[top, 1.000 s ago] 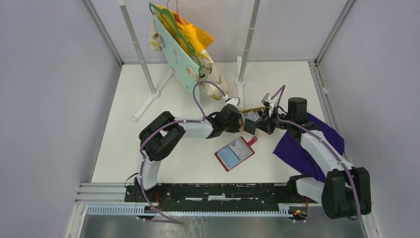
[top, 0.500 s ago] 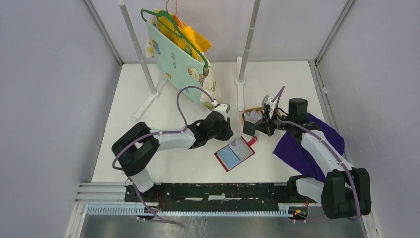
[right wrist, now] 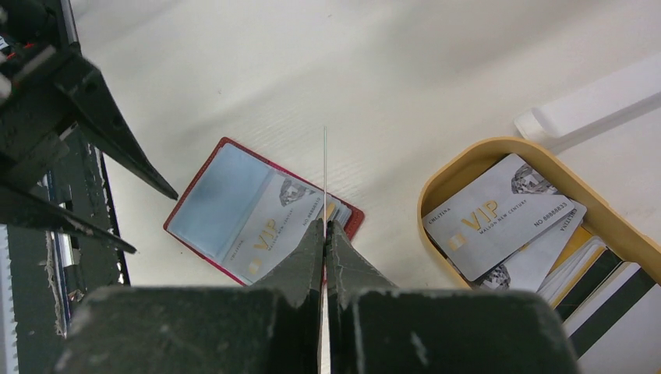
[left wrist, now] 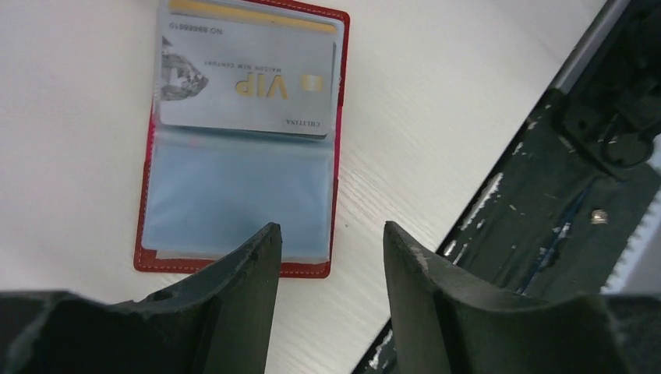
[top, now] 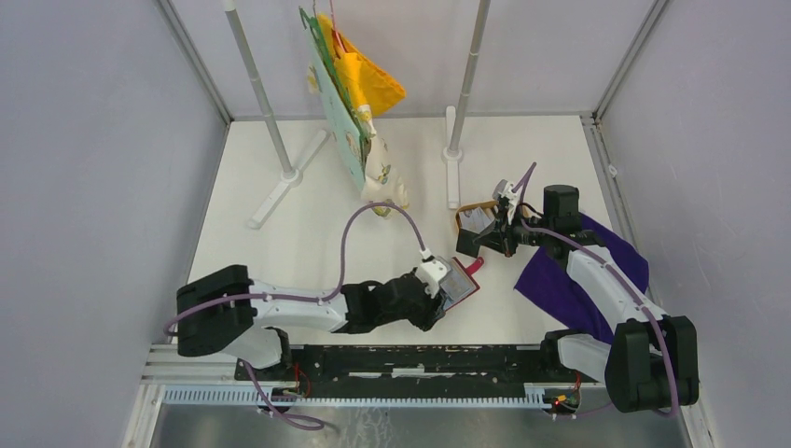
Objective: Put the credit cards into the card holder
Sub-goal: Move the card holder to the center of the board.
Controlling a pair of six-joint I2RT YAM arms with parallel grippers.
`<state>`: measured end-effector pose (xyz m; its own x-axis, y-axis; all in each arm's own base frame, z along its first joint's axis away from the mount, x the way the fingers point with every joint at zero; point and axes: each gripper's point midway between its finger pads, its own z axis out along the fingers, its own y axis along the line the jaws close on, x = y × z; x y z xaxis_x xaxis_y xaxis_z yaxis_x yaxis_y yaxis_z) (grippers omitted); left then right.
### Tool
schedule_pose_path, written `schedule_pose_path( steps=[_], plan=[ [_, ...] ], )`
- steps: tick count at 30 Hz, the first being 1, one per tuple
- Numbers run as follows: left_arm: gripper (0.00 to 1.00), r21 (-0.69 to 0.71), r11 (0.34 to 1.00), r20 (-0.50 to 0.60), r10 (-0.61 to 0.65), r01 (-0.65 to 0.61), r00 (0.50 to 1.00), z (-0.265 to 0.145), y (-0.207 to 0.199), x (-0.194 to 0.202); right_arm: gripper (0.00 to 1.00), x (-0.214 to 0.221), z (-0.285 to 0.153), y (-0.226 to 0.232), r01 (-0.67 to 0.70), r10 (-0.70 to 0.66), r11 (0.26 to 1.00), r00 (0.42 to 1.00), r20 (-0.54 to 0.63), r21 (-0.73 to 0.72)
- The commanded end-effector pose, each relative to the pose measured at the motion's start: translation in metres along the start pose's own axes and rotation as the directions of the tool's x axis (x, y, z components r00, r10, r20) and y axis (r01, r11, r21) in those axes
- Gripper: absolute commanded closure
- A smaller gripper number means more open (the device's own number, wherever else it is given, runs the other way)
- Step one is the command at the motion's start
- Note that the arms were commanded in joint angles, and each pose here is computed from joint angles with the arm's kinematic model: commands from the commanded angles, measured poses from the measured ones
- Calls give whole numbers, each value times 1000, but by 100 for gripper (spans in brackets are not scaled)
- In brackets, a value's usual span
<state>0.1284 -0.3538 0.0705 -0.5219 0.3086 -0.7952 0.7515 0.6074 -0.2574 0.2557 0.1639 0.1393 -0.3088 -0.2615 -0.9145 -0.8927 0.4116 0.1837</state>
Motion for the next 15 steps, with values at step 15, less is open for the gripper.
schedule_pose_path(
  steps=[15],
  plan=[
    [39,-359,825,-188,395,-437,899,39,27,18,100,-15,0,-1,39,-39,999,999,37,-15]
  ],
)
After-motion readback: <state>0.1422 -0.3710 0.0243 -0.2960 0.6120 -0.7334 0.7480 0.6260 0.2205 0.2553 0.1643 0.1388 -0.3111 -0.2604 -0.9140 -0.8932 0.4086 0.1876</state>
